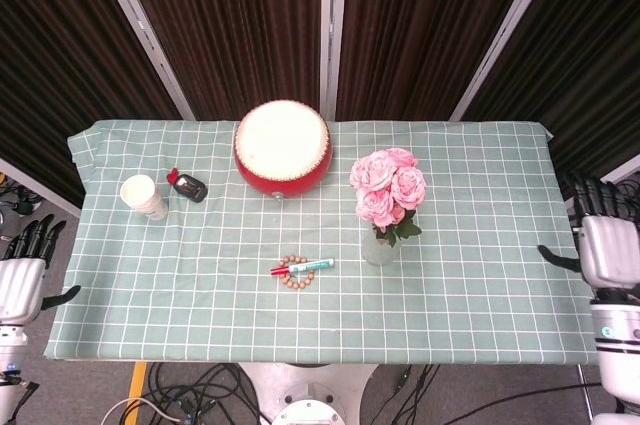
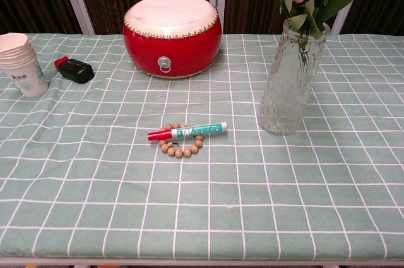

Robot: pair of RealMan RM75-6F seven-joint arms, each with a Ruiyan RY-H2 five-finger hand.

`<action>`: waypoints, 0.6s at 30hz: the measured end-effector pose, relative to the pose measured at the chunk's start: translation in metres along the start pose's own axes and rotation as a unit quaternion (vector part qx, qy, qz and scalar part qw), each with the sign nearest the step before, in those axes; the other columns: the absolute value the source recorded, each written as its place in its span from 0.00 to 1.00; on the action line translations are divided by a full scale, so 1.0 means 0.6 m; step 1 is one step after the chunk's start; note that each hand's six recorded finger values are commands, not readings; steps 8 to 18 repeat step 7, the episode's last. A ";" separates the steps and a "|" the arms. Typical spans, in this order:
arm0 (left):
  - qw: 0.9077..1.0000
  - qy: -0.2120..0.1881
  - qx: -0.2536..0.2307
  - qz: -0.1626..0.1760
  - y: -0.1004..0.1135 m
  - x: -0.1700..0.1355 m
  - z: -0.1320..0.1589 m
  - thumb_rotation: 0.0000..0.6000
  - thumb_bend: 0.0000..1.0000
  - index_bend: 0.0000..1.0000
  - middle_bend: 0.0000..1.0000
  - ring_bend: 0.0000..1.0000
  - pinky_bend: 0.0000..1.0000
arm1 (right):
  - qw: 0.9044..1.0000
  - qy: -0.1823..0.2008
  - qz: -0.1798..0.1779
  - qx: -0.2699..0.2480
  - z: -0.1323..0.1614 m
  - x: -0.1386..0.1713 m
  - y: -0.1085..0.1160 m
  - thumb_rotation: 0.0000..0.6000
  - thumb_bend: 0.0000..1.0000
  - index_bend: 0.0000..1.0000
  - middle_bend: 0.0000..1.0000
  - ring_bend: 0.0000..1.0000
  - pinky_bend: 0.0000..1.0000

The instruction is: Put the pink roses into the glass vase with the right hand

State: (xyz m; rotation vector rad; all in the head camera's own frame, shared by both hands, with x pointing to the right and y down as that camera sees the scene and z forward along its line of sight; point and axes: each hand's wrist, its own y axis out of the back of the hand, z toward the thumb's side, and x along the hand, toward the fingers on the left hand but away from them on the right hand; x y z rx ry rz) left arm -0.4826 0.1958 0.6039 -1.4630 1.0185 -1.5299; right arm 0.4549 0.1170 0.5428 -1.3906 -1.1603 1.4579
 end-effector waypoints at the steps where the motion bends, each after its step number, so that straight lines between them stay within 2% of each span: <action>1: 1.000 0.000 -0.001 0.000 0.000 0.000 0.000 1.00 0.00 0.09 0.00 0.00 0.16 | 1.000 -0.008 -0.008 0.026 -0.018 0.008 0.000 1.00 0.00 0.00 0.02 0.00 0.00; 7: 1.000 -0.004 0.002 0.003 0.004 -0.001 0.003 1.00 0.00 0.09 0.00 0.00 0.16 | 0.989 -0.047 -0.019 0.136 -0.120 0.069 -0.027 1.00 0.00 0.00 0.01 0.00 0.00; 18: 1.000 -0.004 0.002 0.003 0.004 -0.001 0.003 1.00 0.00 0.09 0.00 0.00 0.16 | 0.989 -0.047 -0.019 0.136 -0.120 0.069 -0.027 1.00 0.00 0.00 0.01 0.00 0.00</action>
